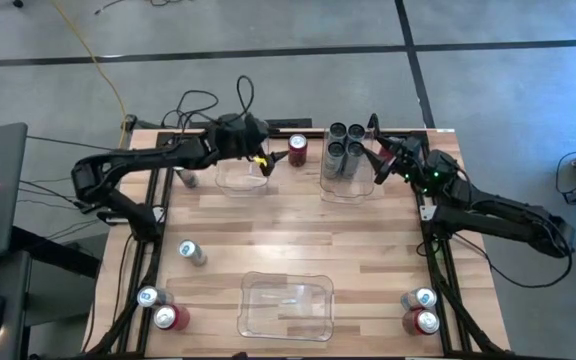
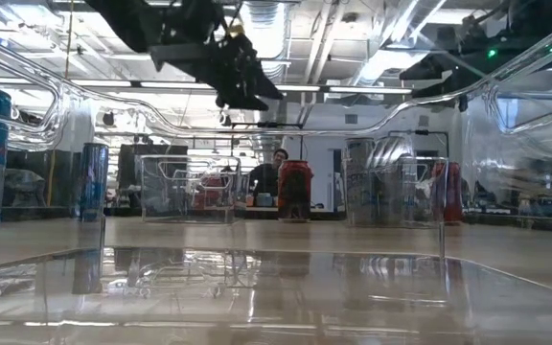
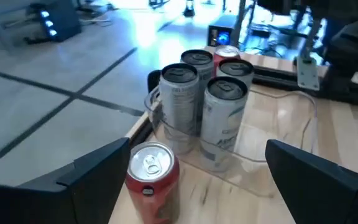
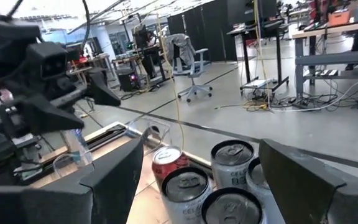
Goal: Sort soda cans
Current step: Put the top center red soda can into the top left transparent bin
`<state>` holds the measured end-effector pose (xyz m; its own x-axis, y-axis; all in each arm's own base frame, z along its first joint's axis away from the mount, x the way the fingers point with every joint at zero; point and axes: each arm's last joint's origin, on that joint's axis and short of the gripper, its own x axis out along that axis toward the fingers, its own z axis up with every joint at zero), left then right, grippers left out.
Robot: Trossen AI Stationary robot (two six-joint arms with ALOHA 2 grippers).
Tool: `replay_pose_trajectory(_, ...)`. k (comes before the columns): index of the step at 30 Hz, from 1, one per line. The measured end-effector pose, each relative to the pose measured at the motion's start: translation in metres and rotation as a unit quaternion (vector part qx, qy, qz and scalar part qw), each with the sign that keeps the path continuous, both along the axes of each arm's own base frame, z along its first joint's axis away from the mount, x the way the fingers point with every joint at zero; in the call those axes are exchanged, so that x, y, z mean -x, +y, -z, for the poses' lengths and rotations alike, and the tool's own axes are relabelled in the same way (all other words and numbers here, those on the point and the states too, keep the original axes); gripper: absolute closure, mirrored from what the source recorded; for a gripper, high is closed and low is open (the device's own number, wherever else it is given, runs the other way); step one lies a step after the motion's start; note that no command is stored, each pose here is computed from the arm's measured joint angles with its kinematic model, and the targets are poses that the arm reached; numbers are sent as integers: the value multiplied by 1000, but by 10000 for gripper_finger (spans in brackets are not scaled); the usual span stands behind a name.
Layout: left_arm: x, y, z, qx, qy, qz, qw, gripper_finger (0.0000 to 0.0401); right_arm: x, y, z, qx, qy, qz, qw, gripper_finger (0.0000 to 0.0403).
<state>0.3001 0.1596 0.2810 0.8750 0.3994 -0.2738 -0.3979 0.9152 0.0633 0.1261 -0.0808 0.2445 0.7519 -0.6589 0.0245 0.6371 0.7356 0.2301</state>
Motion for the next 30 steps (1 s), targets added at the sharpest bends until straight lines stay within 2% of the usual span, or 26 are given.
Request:
replay_pose_trajectory(3,-4,14,10,0,24,9,1000,34,0,-1,-2,2,-3,3,1000,67)
replay_pose_trajectory(9,-30,28,24,-13,51,55,997,34,0,-1,-2,1,1,2,1000,67)
replay_pose_trajectory(17,-49,46,37,17,102,44,994,34,1,-1,4,-7,30,3,1000,67)
replay_pose_trajectory(19,-50,51,39,39,113,30,992,34,1,-2,4,-8,31,5,999,67)
replay_pose_trajectory(22,-52,59,35,51,130,19,990,34,1,-2,4,-8,31,6,999,67)
replay_pose_trajectory(30,-52,67,17,33,146,15,989,34,1,-2,3,-6,28,7,1000,67)
